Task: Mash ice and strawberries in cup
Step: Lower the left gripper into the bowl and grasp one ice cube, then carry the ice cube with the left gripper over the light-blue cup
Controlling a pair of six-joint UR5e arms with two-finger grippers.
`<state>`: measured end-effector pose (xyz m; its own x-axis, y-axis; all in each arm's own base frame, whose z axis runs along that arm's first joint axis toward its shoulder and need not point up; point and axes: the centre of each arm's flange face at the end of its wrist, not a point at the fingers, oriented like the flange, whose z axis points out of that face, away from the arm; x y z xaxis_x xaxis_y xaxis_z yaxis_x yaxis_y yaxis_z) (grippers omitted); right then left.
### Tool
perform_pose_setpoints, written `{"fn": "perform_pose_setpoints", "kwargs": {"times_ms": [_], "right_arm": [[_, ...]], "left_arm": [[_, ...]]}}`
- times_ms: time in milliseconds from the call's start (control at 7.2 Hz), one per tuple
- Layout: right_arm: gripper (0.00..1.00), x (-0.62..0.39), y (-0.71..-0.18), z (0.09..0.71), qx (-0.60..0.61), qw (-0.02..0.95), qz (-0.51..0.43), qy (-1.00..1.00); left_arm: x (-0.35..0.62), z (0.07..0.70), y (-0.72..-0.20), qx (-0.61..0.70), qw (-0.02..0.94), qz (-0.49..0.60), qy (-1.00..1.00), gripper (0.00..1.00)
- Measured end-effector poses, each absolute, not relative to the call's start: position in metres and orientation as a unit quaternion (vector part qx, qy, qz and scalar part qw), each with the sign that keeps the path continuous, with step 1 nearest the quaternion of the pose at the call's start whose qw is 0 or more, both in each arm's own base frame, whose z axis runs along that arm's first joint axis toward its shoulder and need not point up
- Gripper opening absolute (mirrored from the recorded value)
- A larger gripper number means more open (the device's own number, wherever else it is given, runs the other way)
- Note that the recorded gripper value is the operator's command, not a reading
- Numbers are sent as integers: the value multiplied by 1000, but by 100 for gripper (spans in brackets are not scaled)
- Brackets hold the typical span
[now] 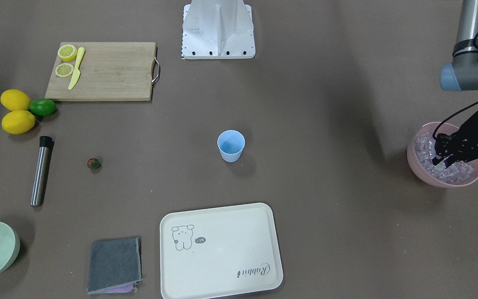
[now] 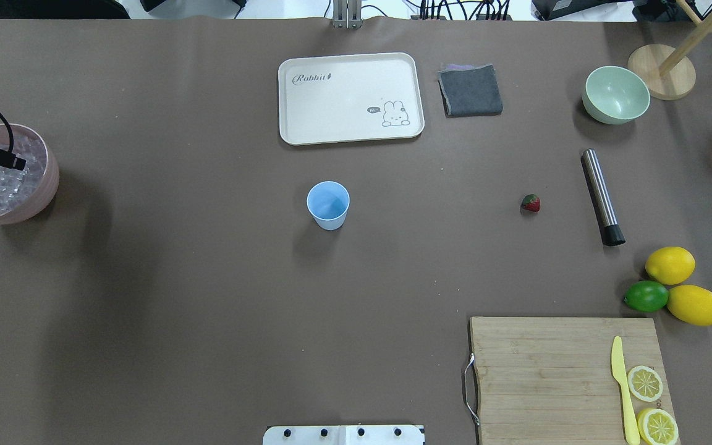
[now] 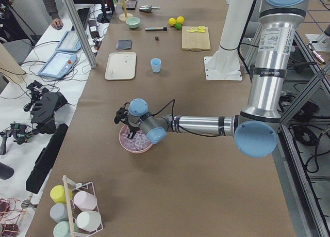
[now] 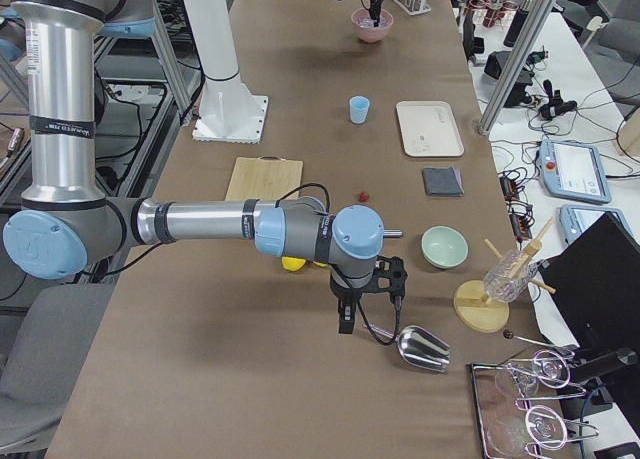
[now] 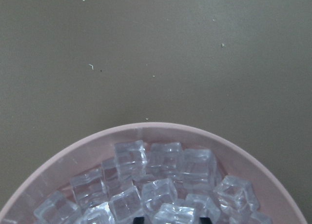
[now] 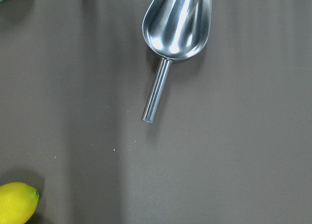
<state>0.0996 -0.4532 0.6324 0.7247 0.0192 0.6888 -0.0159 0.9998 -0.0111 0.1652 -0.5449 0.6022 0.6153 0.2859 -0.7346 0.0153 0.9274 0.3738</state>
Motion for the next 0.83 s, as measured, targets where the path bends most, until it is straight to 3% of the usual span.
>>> {"fn": "perform_pose_setpoints", "kwargs": {"times_ms": [833], "right_arm": [[100,102,-453,631,-1,929,12,-371]], "left_arm": [[90,564,-551,203,857,49,471,0]]}}
